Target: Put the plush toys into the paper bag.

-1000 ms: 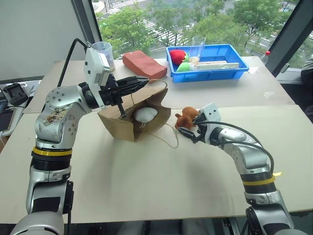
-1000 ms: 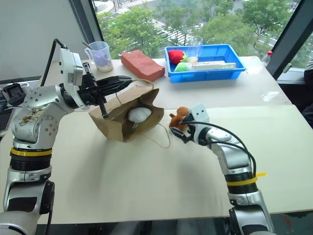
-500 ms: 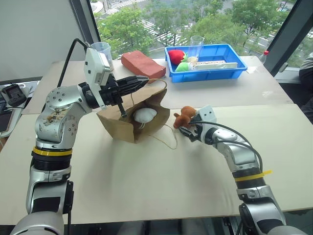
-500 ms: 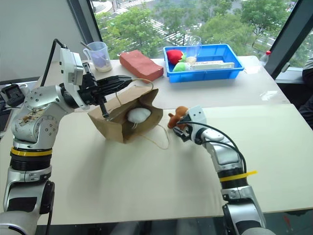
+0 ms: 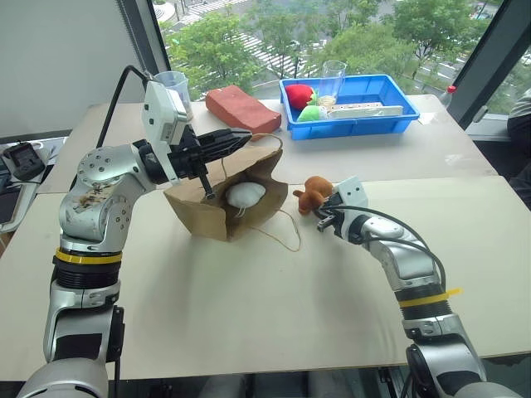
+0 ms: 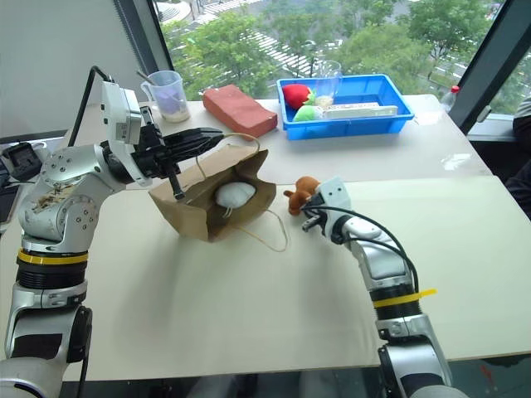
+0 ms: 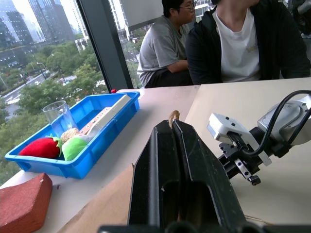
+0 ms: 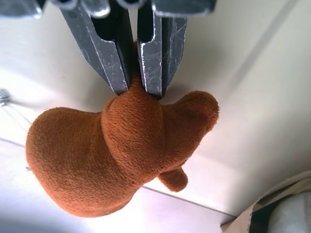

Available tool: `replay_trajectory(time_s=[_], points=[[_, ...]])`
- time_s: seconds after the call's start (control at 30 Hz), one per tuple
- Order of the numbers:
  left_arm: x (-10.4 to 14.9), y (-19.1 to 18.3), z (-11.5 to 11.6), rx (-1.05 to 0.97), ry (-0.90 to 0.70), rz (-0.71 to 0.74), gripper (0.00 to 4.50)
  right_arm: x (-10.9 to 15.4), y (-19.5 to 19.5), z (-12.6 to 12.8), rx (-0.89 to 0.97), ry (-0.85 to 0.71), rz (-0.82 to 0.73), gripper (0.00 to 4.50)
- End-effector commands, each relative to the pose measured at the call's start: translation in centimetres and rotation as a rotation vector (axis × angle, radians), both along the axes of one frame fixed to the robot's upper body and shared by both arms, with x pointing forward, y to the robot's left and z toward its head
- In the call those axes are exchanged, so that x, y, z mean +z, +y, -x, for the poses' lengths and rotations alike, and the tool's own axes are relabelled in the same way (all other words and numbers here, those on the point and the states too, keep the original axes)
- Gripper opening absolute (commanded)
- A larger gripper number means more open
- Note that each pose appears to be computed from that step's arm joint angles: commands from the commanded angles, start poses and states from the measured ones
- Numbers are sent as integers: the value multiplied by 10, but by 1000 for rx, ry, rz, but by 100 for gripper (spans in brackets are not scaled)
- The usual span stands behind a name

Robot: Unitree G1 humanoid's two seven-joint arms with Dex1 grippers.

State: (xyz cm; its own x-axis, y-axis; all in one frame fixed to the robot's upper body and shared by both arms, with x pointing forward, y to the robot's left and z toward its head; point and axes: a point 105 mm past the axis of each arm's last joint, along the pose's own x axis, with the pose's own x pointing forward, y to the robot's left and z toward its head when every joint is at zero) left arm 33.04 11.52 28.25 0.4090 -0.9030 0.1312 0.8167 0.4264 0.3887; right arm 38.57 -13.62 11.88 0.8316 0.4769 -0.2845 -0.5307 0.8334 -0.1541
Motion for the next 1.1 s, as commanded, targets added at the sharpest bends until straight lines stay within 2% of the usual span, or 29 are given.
replay_trajectory(time_s=[0.03, 0.17, 0.27, 0.4, 0.67, 1.1], points=[[10, 3, 3, 10, -46, -6, 0, 32, 11, 16, 157, -88, 26, 4], [9, 3, 3, 9, -43, -10, 0, 44, 15, 36, 285, -95, 67, 4], [10, 2, 2, 5, -45, -11, 0, 69, 37, 66, 466, -65, -7, 4], [11, -1, 1, -6, -48, -6, 0, 76, 63, 87, 592, -20, -52, 4], [12, -8, 1, -33, -48, -1, 0, 57, 106, 66, 545, -18, -91, 4], [10, -12, 8, -55, -36, 3, 0, 52, 122, 49, 492, -45, -120, 4]])
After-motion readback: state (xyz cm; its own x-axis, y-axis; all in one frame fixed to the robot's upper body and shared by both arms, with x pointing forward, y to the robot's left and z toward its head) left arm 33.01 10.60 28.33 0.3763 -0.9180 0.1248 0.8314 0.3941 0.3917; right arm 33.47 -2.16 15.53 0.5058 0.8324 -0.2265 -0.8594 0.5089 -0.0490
